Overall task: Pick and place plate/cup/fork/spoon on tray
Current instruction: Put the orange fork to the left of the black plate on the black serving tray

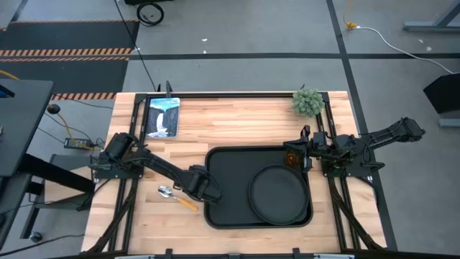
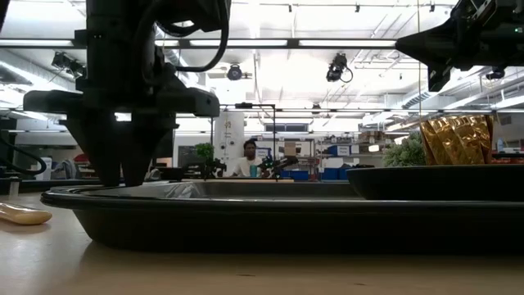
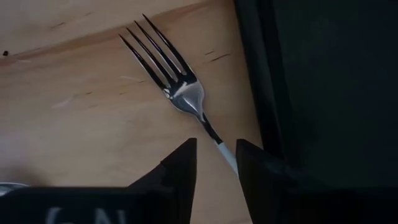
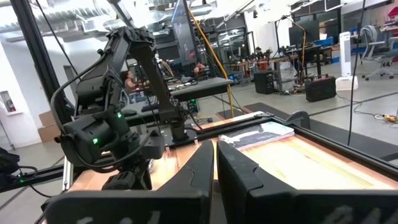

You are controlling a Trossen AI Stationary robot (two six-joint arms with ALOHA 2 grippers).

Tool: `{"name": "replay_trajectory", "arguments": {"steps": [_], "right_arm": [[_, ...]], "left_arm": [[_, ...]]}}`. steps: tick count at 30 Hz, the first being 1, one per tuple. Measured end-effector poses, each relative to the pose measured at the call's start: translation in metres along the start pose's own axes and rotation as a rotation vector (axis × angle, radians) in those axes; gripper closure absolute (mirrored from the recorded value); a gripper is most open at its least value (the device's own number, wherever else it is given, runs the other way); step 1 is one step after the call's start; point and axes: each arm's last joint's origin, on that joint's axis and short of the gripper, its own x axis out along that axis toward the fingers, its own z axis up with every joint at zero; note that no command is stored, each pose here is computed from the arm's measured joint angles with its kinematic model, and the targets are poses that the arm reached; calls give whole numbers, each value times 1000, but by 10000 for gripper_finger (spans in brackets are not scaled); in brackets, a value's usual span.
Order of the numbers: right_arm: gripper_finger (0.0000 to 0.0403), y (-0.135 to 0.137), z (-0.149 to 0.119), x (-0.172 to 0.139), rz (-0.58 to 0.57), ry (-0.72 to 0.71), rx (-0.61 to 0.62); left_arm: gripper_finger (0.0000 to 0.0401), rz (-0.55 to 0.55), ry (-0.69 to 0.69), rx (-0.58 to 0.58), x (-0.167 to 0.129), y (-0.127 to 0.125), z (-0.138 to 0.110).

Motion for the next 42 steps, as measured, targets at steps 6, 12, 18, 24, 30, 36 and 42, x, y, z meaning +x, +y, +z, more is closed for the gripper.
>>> {"name": "replay_trajectory", "arguments": {"steps": [6, 12, 18, 24, 30, 36, 42], "right_arm": [[376, 0, 0, 0, 0, 0, 0], [376, 0, 0, 0, 0, 0, 0], [376, 0, 0, 0, 0, 0, 0], [376, 0, 0, 0, 0, 0, 0], [376, 0, 0, 0, 0, 0, 0], [376, 0, 0, 0, 0, 0, 0], [376, 0, 0, 0, 0, 0, 0]], "left_arm": [[285, 16, -5, -16, 3, 0, 2], [285, 52, 14, -1, 16, -3, -1], [297, 55, 38, 17, 16, -3, -2], [361, 62, 64, 47, 16, -2, -3], [388, 118, 77, 68, 16, 3, -2], [387, 199, 77, 67, 12, 13, 3], [387, 156, 3, 55, -13, 18, 14]]}}
